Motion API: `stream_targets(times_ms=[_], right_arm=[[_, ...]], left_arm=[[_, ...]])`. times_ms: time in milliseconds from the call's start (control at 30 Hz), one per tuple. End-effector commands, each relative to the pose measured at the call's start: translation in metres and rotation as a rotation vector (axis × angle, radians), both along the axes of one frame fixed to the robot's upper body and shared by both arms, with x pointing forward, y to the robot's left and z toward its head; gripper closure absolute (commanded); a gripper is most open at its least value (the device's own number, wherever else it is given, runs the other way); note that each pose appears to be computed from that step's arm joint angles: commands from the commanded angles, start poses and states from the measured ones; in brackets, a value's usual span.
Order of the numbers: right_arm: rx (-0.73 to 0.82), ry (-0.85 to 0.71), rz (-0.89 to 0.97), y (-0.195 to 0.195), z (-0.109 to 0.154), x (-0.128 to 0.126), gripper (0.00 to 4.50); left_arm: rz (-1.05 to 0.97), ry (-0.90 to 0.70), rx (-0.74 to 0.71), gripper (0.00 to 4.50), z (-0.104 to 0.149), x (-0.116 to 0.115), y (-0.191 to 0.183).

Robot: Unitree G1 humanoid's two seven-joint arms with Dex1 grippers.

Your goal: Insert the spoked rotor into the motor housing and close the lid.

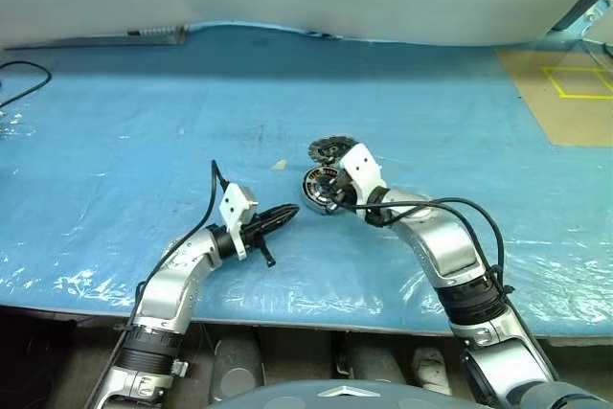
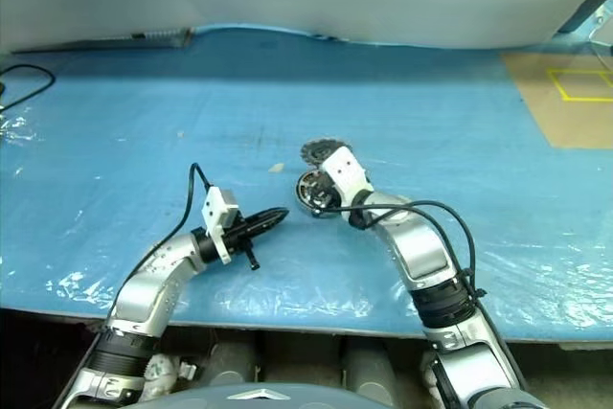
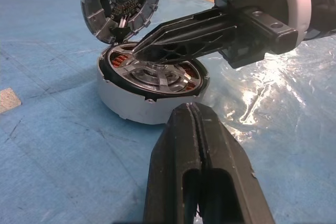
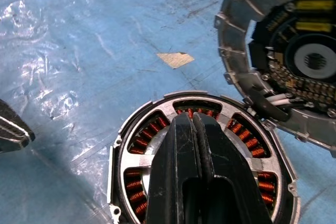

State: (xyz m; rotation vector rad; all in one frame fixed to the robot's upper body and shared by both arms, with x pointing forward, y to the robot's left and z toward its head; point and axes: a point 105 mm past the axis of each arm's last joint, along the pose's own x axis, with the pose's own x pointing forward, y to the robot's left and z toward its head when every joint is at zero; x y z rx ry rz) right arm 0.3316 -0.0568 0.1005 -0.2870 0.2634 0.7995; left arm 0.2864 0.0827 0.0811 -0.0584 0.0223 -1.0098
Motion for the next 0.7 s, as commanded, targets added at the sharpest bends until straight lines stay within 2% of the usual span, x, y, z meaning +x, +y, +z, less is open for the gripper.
stream_targets(times_ms=[33, 400, 700], right_arm=[[-0.063, 0.083, 0.02, 0.008, -0.014, -0.008, 4.5], [-0.061, 0.023, 0.023, 0.018, 0.011, 0.003, 4.5], [0.049, -0.035, 0.104, -0.015, 0.045, -0.009, 4.5]], left_arm=[[-0.016, -0.05, -0.002, 4.46, 0.011, -0.003, -0.002], [-0.009, -0.08, 0.013, 4.46, 0.008, -0.003, -0.005], [0.019, -0.1, 0.019, 4.46, 0.005, 0.002, -0.005]])
